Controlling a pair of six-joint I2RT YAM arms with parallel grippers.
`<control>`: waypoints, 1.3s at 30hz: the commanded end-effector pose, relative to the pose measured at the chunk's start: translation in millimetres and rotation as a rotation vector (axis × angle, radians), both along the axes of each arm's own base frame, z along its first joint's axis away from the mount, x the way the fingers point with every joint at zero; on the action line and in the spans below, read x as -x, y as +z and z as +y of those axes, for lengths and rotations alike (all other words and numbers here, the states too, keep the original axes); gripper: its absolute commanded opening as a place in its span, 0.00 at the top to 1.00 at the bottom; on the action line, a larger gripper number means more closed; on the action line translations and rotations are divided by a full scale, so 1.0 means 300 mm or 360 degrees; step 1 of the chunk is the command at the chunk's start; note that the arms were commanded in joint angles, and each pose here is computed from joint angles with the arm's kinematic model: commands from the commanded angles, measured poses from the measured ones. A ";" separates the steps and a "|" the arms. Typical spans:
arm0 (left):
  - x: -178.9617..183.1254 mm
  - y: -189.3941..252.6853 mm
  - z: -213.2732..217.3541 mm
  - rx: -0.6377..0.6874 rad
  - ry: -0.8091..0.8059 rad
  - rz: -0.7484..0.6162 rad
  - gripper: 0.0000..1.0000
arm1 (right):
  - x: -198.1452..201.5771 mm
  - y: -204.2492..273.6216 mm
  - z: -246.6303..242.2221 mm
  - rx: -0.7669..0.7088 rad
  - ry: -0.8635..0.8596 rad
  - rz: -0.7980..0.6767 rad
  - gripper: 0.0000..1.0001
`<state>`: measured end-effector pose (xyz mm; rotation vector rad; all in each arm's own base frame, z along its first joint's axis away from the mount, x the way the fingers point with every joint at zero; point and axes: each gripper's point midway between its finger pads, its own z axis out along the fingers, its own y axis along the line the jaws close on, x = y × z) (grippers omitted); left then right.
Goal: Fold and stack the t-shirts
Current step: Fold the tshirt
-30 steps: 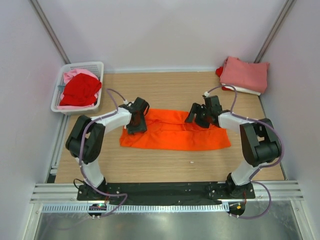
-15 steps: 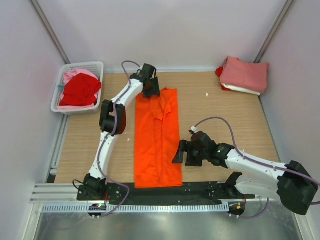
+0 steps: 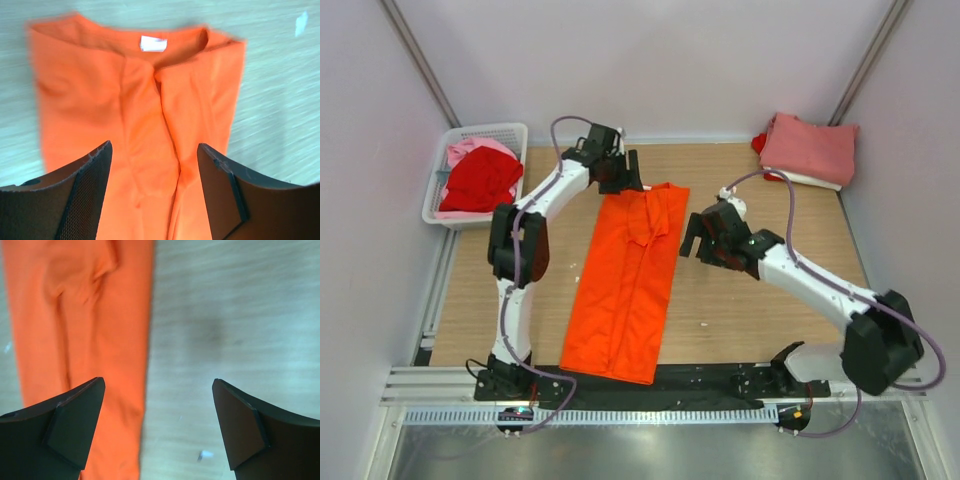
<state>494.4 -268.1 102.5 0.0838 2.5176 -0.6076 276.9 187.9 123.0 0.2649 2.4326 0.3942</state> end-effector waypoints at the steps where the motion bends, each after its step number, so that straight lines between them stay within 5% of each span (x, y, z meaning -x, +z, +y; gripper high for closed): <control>1: -0.061 0.209 0.164 0.0056 0.0154 -0.0326 0.30 | -0.200 -0.048 -0.010 -0.0003 -0.0007 -0.0057 0.08; 3: -0.070 0.283 0.188 0.0188 0.0179 -0.0422 0.29 | -0.311 -0.029 0.011 -0.0029 0.0007 -0.0108 0.13; 13: -0.069 0.134 0.225 0.0349 0.0211 -0.0409 0.32 | -0.610 -0.153 0.068 -0.0003 -0.0001 -0.0024 0.33; 16: -0.078 0.120 0.235 0.0360 0.0220 -0.0398 0.33 | -0.623 -0.152 0.092 -0.0049 0.0020 -0.0029 0.44; 39: -0.104 0.045 0.300 0.0421 0.0305 -0.0315 0.35 | -0.612 -0.191 0.259 -0.0203 0.0173 0.0024 0.48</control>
